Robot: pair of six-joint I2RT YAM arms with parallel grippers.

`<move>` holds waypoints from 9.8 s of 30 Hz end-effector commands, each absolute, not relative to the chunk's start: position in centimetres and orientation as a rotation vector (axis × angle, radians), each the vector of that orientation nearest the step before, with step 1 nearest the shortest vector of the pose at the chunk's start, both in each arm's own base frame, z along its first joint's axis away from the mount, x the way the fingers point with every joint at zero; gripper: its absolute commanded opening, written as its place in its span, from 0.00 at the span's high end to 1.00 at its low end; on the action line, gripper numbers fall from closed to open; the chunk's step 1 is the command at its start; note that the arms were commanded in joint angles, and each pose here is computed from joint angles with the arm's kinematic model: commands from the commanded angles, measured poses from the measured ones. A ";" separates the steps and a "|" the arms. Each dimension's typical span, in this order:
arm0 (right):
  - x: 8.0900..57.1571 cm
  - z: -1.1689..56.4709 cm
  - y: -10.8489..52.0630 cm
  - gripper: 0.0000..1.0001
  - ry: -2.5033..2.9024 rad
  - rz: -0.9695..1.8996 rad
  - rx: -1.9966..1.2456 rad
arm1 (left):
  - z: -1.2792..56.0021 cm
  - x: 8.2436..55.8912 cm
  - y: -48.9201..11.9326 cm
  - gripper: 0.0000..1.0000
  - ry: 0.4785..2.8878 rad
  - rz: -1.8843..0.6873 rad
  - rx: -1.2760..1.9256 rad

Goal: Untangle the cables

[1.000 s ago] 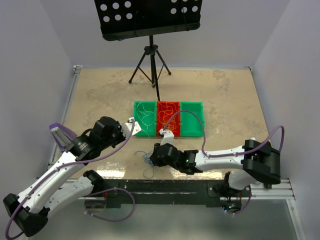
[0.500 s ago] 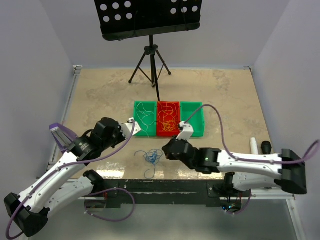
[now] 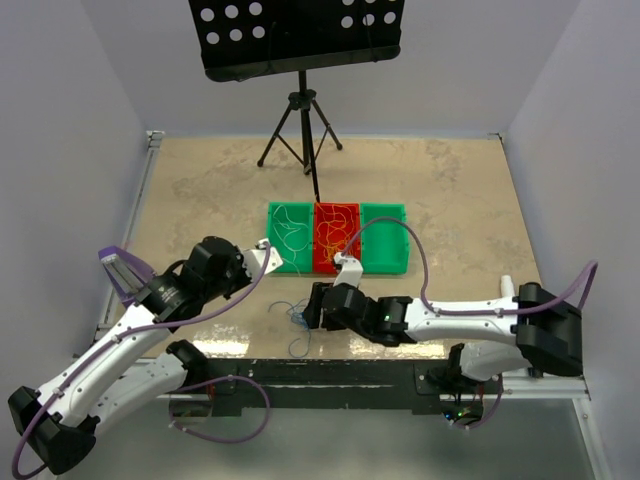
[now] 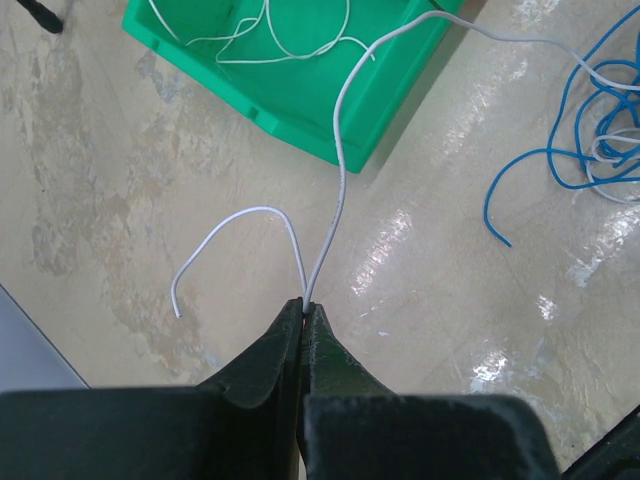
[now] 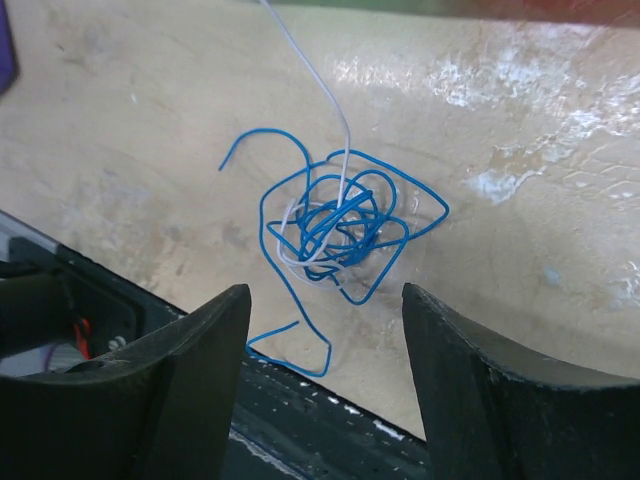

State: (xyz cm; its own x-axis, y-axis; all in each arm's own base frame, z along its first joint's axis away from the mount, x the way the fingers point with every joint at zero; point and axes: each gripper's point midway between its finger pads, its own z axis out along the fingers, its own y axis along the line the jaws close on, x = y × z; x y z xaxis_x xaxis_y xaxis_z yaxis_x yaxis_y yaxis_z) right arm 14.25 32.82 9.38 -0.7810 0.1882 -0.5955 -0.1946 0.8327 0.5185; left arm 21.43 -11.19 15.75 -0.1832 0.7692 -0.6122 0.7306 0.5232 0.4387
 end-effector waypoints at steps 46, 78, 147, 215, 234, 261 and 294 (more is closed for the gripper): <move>15.9 10.7 23.6 1.00 2.336 0.514 0.425 | 49.8 22.0 -6.9 1.00 1.233 -0.028 0.307; 14.7 14.6 24.5 1.00 2.239 0.830 0.343 | 35.8 29.5 -16.5 1.00 1.393 -0.135 0.560; 15.1 14.4 26.5 1.00 2.236 0.850 0.267 | 19.1 34.2 -21.2 0.08 1.983 -0.180 0.855; 18.1 38.0 13.3 1.00 1.699 0.812 0.566 | 9.0 17.5 -13.6 1.00 1.596 -0.011 1.957; 20.2 42.0 13.6 1.00 1.626 0.617 0.535 | 23.6 19.5 -19.4 0.27 1.449 -0.228 1.493; 28.7 49.8 13.8 1.00 1.448 0.274 0.426 | 26.2 19.2 -21.9 0.00 1.494 -0.411 1.412; 35.7 21.9 19.1 1.00 2.006 0.381 0.371 | 28.9 21.1 -22.2 0.00 1.510 -0.371 1.289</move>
